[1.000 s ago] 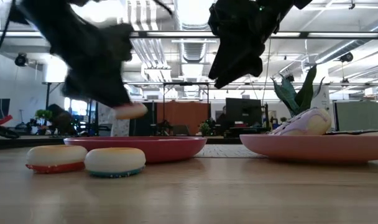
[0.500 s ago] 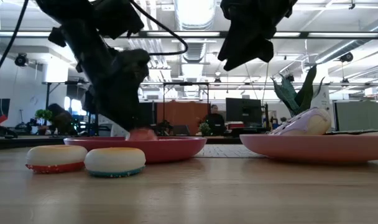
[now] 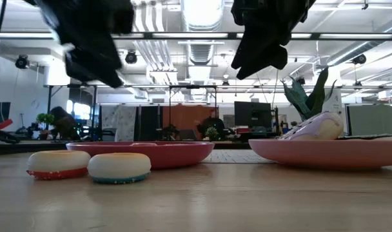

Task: Pick & Place donuts
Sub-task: Put the small red donut on the pink plate

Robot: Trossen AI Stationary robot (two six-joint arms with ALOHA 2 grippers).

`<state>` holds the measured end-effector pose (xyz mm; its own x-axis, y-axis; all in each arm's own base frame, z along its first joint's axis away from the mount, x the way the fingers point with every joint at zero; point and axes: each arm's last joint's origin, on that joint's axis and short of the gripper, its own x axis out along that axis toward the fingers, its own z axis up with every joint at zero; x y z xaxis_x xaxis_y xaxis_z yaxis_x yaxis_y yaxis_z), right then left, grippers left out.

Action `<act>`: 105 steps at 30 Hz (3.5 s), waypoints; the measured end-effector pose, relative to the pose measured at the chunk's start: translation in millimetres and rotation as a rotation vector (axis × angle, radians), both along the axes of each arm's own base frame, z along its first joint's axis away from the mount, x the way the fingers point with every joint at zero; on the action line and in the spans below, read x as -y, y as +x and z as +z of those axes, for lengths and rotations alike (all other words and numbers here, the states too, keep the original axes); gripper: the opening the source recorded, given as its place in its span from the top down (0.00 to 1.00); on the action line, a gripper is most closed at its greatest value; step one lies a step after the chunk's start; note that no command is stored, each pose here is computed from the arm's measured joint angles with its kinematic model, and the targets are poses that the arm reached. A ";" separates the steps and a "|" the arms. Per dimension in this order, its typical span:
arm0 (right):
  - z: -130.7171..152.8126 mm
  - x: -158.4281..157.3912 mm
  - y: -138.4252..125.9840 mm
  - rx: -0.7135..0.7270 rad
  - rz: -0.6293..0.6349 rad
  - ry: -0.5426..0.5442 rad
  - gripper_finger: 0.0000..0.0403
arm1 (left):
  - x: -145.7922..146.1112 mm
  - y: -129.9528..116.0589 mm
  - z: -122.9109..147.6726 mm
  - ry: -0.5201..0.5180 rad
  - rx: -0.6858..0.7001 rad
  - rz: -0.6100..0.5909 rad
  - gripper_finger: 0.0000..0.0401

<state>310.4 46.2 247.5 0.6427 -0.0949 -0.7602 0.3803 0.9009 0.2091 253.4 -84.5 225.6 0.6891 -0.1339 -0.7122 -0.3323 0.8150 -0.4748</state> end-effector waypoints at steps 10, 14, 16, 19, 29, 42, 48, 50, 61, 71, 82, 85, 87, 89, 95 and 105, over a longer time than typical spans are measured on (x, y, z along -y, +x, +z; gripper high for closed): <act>-8.0 0.5 -2.9 -0.025 0.010 -0.012 0.58 | 102.9 -24.3 -15.9 0.293 0.040 -0.259 0.68; -9.3 0.6 -3.5 -0.031 0.020 -0.022 0.58 | 118.6 -12.2 -32.7 0.373 -0.035 -0.302 0.68; -9.3 0.6 -3.5 -0.031 0.020 -0.022 0.58 | 122.0 -4.8 -40.2 0.410 -0.082 -0.302 0.68; -9.5 0.6 -3.6 -0.032 0.020 -0.022 0.58 | 126.8 3.8 -48.7 0.435 -0.123 -0.302 0.68; -9.5 0.6 -3.6 -0.033 0.026 -0.026 0.58 | 128.1 8.4 -74.0 0.475 -0.225 -0.236 0.68; -10.1 0.6 -3.8 -0.037 0.035 -0.034 0.58 | 116.4 10.9 -87.2 0.516 -0.311 -0.127 0.79; -10.1 0.7 -3.9 -0.038 0.037 -0.037 0.58 | 114.4 9.3 -81.3 0.485 -0.323 -0.109 0.97; -10.1 0.8 -3.8 -0.038 0.039 -0.039 0.58 | 114.7 10.4 -78.2 0.460 -0.331 -0.111 0.99; -12.1 0.9 -4.3 -0.045 0.054 -0.051 0.58 | 103.7 2.5 10.9 0.197 -0.123 -0.147 1.00; 4.4 -11.2 12.5 0.211 0.393 -0.032 0.60 | 19.4 6.1 21.3 -0.253 0.314 -0.009 1.00; 18.4 -21.2 29.2 0.353 0.572 -0.226 0.48 | -21.6 -7.1 13.7 -0.303 0.455 0.047 1.00; 18.4 -22.9 37.2 0.350 0.558 -0.207 0.44 | -23.1 -3.3 19.8 -0.264 0.482 0.028 1.00; 20.3 -24.5 42.7 0.355 0.559 -0.208 0.41 | -25.0 1.1 22.9 -0.249 0.493 0.017 1.00; 18.0 -25.2 47.1 0.328 0.565 -0.209 0.39 | -26.1 5.1 24.1 -0.251 0.488 -0.001 1.00; 20.4 -26.4 56.1 0.275 0.585 -0.223 0.38 | -26.7 14.7 22.0 -0.254 0.463 -0.033 1.00; 12.5 -26.2 66.2 0.235 0.583 -0.215 0.52 | -26.1 16.1 26.1 -0.245 0.479 -0.057 1.00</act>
<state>376.6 72.4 260.0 0.7810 0.1841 -0.5968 -0.2155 0.9763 0.0192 269.4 -58.4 251.8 0.9159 -0.3032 -0.2631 0.0094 0.6714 -0.7411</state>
